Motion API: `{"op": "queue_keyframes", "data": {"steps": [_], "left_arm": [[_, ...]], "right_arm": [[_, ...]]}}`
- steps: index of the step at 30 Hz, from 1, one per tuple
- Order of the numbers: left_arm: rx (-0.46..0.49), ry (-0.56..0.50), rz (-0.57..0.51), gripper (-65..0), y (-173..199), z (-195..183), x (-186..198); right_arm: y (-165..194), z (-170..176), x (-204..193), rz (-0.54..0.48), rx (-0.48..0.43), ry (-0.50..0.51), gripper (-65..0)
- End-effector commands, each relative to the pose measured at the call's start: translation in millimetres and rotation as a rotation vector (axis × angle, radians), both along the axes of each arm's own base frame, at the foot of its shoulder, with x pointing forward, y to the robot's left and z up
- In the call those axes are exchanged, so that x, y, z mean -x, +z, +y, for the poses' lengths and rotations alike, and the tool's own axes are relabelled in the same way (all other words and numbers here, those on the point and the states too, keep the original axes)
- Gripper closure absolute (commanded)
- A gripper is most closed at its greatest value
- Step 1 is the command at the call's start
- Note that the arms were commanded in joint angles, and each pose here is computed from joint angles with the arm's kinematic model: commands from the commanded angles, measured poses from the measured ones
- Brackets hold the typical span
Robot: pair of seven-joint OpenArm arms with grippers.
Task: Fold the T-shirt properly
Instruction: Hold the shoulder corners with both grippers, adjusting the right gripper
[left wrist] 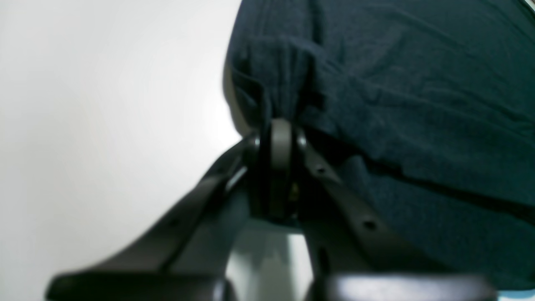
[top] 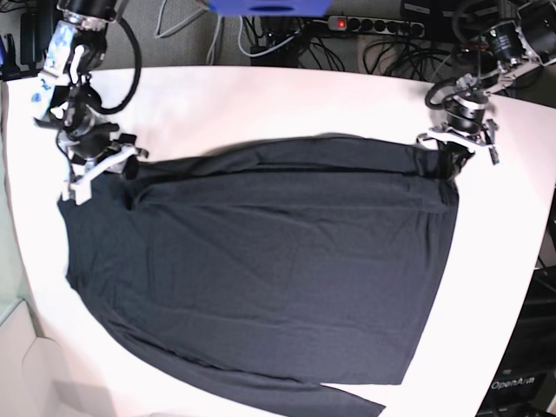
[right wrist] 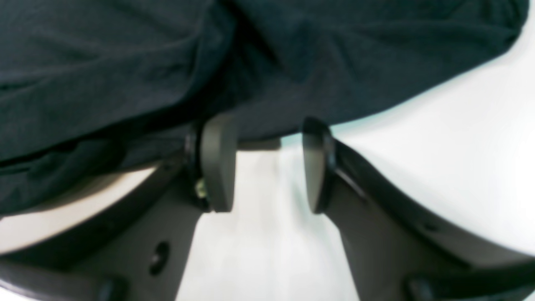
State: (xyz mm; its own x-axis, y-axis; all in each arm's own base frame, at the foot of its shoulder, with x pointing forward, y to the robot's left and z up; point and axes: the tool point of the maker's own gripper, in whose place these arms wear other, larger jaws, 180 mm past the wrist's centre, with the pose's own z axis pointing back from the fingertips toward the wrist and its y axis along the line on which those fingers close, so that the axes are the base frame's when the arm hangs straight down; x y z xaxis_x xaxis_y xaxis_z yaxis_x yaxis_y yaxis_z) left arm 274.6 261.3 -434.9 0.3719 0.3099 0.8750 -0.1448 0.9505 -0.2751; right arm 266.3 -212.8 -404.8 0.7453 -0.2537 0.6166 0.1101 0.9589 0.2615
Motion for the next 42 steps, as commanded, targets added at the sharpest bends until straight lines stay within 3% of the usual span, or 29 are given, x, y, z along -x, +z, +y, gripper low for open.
{"op": "queue_keyframes", "data": {"steps": [1,10,25,38,42], "left_arm": [[-0.010,0.002,0.041,0.0,-4.5,7.0,4.9],[-0.010,0.002,0.041,0.0,-4.5,7.0,4.9],[-0.009,0.002,0.038,0.0,-3.5,6.5,3.5],[-0.009,0.004,0.035,0.0,-2.9,7.0,2.8],[-0.010,0.004,0.036,0.0,-3.1,7.5,2.9]], "right_arm": [[10.6,-3.6,-7.8,-0.044,0.010,0.004,-26.9],[-1.3,19.4,5.5,-0.019,-0.053,-0.009,-27.4],[4.7,21.4,-9.1,-0.047,-0.064,-0.011,-27.4],[8.2,11.0,-16.6,-0.056,-0.047,-0.021,-27.4],[10.0,-13.0,-11.3,-0.061,-0.035,-0.092,-27.4]]}}
